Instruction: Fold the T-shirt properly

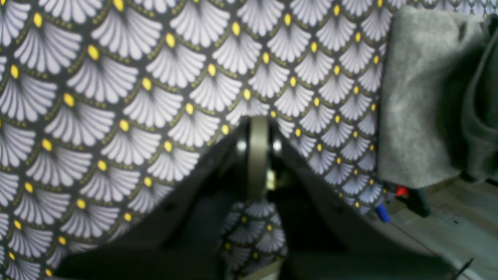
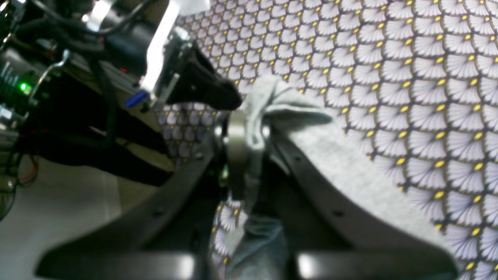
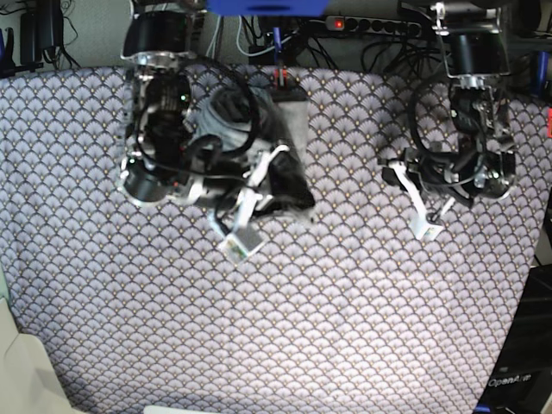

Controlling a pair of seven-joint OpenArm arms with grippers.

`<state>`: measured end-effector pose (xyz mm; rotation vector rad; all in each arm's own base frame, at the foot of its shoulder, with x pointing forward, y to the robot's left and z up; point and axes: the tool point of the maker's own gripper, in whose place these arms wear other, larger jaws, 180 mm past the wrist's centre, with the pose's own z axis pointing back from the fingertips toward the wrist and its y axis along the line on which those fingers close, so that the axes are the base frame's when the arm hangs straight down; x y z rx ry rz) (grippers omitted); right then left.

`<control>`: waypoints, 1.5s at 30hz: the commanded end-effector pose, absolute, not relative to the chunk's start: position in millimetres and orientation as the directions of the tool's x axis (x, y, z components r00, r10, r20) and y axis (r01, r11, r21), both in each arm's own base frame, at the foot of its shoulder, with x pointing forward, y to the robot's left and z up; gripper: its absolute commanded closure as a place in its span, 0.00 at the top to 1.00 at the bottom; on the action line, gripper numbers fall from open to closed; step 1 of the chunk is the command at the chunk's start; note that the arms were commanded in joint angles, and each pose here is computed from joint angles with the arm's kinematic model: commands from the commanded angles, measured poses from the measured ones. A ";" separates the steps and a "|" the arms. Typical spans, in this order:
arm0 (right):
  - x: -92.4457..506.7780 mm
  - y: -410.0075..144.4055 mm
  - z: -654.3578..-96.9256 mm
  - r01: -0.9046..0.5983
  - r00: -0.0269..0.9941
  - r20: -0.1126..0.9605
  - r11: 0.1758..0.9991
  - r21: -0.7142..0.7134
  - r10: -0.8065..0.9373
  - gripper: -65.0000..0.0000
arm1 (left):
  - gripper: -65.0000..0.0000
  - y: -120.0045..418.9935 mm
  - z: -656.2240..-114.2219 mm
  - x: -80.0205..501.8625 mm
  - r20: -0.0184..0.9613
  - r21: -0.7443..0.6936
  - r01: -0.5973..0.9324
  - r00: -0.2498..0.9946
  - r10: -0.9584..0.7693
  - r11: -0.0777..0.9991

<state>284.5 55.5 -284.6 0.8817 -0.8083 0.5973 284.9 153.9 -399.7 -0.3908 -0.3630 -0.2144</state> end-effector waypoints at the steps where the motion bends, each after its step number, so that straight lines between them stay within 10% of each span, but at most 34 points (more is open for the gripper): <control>1: 289.3 59.5 -268.9 -0.760 0.530 0.843 0.490 0.426 0.089 0.01 | 0.00 155.4 -389.8 294.3 0.421 -0.325 0.284 0.898 -0.131 0.902; 21: 211.4 48.7 -335.6 -0.793 0.584 0.751 0.418 0.444 0.310 0.01 | 0.00 152.5 -388.3 296.6 0.427 -0.328 0.288 0.895 -0.130 0.900; 33: 208.7 67.0 -360.5 -0.753 0.644 0.720 0.381 0.536 0.259 0.48 | 0.00 150.6 -388.6 295.6 0.426 -0.337 0.288 0.896 -0.127 0.896; 45: 236.0 75.4 -365.7 -0.739 0.660 0.710 0.386 0.552 0.247 0.50 | 0.00 151.6 -390.5 293.7 0.421 -0.333 0.285 0.898 -0.129 0.899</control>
